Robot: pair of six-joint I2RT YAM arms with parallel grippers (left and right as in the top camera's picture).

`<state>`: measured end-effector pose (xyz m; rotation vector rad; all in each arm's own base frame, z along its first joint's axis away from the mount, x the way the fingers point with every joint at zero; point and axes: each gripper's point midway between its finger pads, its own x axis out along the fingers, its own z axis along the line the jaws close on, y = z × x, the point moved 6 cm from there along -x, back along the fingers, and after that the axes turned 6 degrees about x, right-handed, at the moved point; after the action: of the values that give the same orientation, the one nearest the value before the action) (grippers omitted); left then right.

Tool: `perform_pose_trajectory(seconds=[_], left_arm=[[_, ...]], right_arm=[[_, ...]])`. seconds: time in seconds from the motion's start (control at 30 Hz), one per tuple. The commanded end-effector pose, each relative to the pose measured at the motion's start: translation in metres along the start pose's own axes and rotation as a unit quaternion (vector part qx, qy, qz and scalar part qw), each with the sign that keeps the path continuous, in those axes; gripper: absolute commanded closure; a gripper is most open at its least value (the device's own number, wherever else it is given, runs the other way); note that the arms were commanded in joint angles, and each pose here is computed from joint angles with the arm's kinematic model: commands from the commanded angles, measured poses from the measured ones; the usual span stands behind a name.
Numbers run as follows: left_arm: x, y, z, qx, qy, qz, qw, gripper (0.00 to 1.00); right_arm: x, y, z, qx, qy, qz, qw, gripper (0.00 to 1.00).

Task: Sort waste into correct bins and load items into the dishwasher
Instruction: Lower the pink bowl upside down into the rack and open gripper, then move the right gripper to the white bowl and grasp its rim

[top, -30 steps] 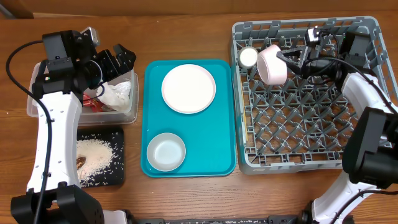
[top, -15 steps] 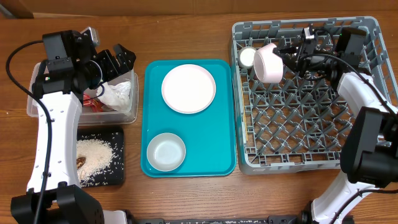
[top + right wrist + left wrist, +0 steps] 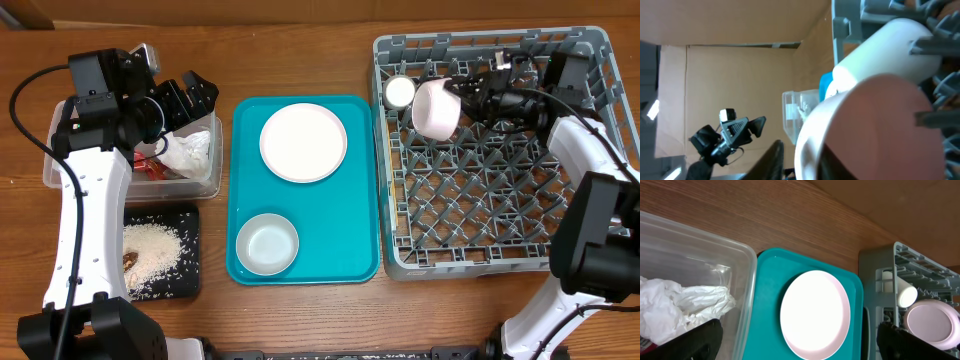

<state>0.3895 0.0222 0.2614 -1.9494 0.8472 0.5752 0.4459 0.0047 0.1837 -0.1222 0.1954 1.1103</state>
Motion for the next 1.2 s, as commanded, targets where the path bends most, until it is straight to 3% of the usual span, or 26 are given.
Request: perform_pose_trajectory(seconds=[0.0, 0.07, 0.3, 0.73, 0.9, 1.03, 1.17], left_arm=[[-0.002, -0.004, -0.002, 0.0, -0.001, -0.007, 1.0, 0.0], [-0.002, -0.004, -0.002, 0.0, -0.001, -0.007, 1.0, 0.0], [-0.002, -0.004, -0.002, 0.0, -0.001, -0.007, 1.0, 0.0], [-0.002, -0.004, -0.002, 0.0, -0.001, -0.007, 1.0, 0.0], [-0.002, -0.004, -0.002, 0.0, -0.001, -0.007, 1.0, 0.0], [-0.002, -0.004, -0.002, 0.0, -0.001, -0.007, 1.0, 0.0], [-0.002, -0.004, -0.002, 0.0, -0.001, -0.007, 1.0, 0.0]], right_arm=[[-0.016, -0.01, -0.008, -0.025, 0.002, -0.024, 0.999, 0.67], [-0.022, -0.015, -0.007, -0.042, 0.0, -0.034, 0.999, 0.6], [-0.049, -0.031, -0.005, -0.076, -0.004, -0.075, 0.994, 0.5], [-0.096, -0.033, 0.01, -0.087, 0.014, -0.131, 0.987, 0.49], [-0.09, -0.008, 0.033, -0.138, 0.123, -0.161, 0.969, 0.49], [-0.07, 0.029, 0.064, -0.211, 0.241, -0.171, 0.932, 0.49], [-0.027, 0.078, 0.098, -0.283, 0.289, -0.142, 0.903, 0.49]])
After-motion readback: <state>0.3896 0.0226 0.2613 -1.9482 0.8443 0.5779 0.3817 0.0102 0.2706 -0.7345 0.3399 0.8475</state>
